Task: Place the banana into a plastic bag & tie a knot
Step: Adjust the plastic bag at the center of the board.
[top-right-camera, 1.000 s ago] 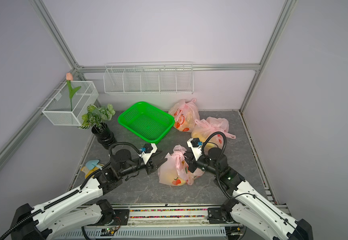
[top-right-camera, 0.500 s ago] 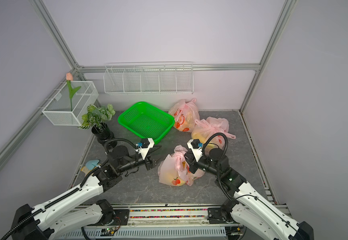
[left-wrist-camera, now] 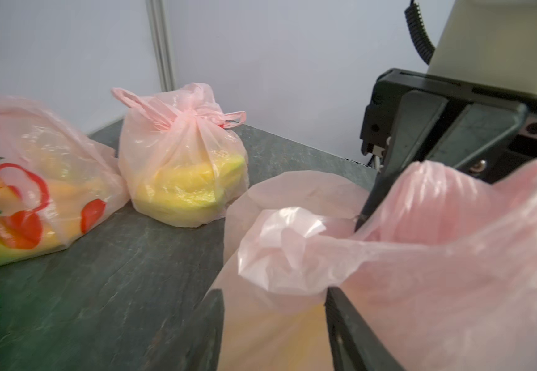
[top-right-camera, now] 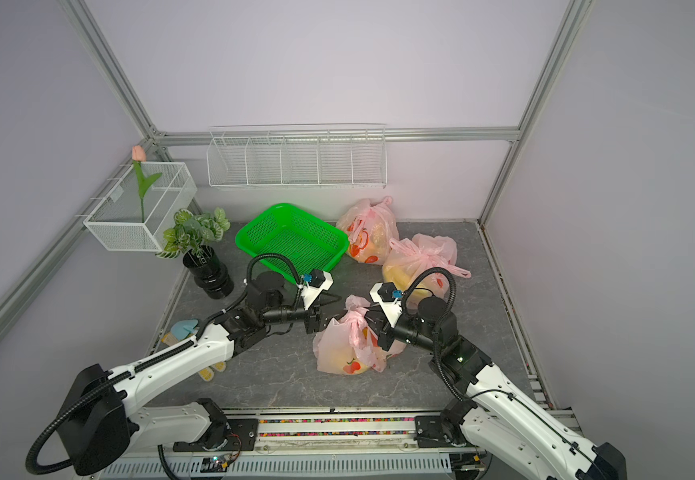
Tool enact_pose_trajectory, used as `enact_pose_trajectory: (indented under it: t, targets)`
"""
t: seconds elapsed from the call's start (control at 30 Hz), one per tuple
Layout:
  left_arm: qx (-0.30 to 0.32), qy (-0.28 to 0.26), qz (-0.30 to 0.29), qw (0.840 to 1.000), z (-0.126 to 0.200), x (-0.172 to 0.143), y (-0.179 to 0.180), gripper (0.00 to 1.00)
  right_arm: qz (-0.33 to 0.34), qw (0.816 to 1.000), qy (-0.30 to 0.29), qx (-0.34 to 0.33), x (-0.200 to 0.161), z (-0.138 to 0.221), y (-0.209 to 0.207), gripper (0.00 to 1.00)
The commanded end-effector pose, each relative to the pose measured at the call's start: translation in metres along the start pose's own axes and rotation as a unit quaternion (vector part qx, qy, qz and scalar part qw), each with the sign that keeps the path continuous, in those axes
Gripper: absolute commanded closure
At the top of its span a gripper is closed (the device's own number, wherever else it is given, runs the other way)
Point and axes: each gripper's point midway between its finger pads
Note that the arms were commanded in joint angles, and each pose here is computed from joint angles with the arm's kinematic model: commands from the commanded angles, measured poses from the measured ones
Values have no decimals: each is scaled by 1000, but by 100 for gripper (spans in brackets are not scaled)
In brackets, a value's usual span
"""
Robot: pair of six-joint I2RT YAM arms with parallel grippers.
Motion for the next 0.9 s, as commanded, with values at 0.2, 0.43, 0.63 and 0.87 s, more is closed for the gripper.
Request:
enact_pose_trajectory:
  t: [0.2,0.43,0.63,0.87]
  targets:
    - [-101,29,-20,994,-16,-7,-37,81,5,1000,-23,-18,1,-7,-9,86]
    - [-102,47,-9,994,-19,-21,-37,100,4,997,-60,-49,16,0,-17,80]
    - [-104,57,-10,993,-19,-29,-40,100,0,994,-84,-71,26,6,-23,79]
    - [-115,72,-15,991,-21,-34,-49,100,-8,991,-98,-86,31,10,-28,76]
Point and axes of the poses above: each gripper's point midway between its finger pads, its own z axis back along the fingers, its own y axis along the line the jaws close on, x = y × z, and after that the axes turned 1 degree about -z, right-handed
